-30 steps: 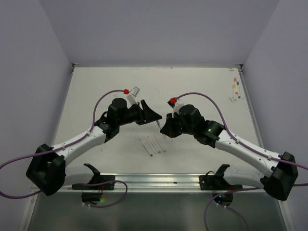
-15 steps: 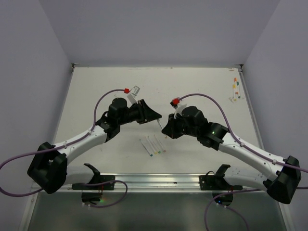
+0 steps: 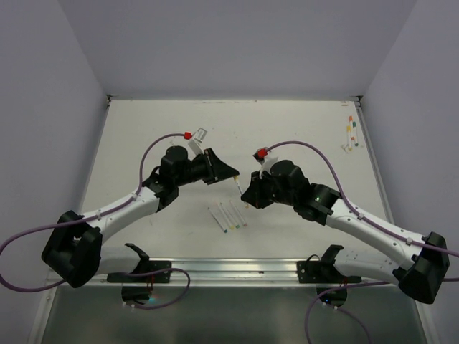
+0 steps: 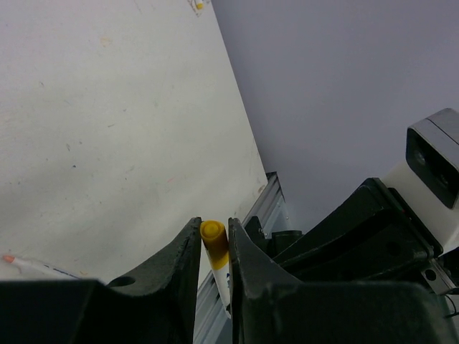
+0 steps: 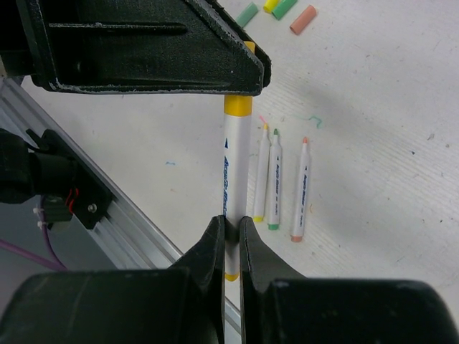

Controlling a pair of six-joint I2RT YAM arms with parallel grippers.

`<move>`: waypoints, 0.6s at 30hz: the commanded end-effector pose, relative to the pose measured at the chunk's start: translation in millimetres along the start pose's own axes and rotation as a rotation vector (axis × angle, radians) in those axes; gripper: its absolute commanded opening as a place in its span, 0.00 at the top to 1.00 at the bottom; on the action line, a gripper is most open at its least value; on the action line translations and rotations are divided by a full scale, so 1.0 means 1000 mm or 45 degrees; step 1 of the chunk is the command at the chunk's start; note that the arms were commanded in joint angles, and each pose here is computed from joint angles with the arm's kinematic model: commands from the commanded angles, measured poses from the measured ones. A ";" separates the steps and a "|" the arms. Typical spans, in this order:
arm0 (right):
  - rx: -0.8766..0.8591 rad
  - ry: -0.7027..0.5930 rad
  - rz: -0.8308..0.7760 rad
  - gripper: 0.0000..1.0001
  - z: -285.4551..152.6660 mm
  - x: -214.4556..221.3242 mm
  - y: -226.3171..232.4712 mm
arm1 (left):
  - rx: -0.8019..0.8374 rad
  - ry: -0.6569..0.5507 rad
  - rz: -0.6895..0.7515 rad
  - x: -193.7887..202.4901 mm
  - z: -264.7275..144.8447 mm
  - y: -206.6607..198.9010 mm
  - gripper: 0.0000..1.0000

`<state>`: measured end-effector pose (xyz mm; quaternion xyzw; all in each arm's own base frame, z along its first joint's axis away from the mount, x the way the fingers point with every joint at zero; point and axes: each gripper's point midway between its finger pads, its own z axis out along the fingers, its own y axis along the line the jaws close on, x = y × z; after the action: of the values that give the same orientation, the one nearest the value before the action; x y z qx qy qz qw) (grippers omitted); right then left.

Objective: Open the pen caps

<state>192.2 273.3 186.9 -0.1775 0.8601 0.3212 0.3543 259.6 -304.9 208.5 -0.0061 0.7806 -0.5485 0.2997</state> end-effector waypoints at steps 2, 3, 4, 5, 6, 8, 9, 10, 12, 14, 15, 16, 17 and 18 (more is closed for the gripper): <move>-0.008 -0.057 0.011 1.00 0.001 -0.012 0.006 | 0.092 -0.001 0.018 -0.001 -0.004 -0.014 0.81; -0.008 -0.052 0.010 1.00 0.002 -0.011 0.006 | 0.095 0.002 0.020 -0.001 -0.004 -0.015 0.87; -0.009 -0.058 0.005 1.00 0.002 -0.012 0.007 | 0.098 0.000 0.016 -0.001 -0.004 -0.015 1.00; -0.007 -0.059 -0.001 1.00 0.002 -0.012 0.006 | 0.103 0.002 0.014 0.000 -0.004 -0.016 1.00; -0.006 -0.067 -0.005 0.93 0.001 -0.014 0.007 | 0.110 0.002 0.011 0.000 -0.004 -0.016 1.00; 0.016 -0.088 -0.010 0.61 0.001 -0.017 0.004 | 0.132 0.002 0.004 0.001 -0.005 -0.018 1.00; 0.016 -0.089 -0.014 0.54 0.001 -0.018 0.005 | 0.135 0.005 0.001 0.002 -0.005 -0.018 1.00; 0.017 -0.088 -0.024 0.52 0.004 -0.020 0.005 | 0.140 0.003 -0.006 0.002 -0.005 -0.018 1.00; 0.018 -0.086 -0.028 0.48 0.007 -0.021 0.006 | 0.142 0.004 -0.009 0.003 -0.006 -0.017 1.00; 0.026 -0.075 -0.029 0.48 0.015 -0.022 0.005 | 0.148 0.007 -0.018 0.004 -0.006 -0.018 1.00; 0.024 -0.075 -0.030 0.48 0.017 -0.024 0.006 | 0.155 0.003 -0.018 0.003 -0.006 -0.019 1.00; 0.027 -0.057 -0.029 0.49 0.023 -0.021 0.005 | 0.157 0.002 -0.021 0.003 -0.006 -0.020 1.00; 0.024 -0.067 -0.030 0.50 0.024 -0.023 0.006 | 0.161 0.002 -0.023 0.002 -0.006 -0.020 1.00; 0.029 -0.061 -0.025 0.52 0.027 -0.022 0.005 | 0.168 -0.002 -0.020 0.002 -0.006 -0.022 1.00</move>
<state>203.9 283.5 167.4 -0.1775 0.8718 0.2969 0.3467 251.5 -306.7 208.3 -0.0083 0.7679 -0.5734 0.2855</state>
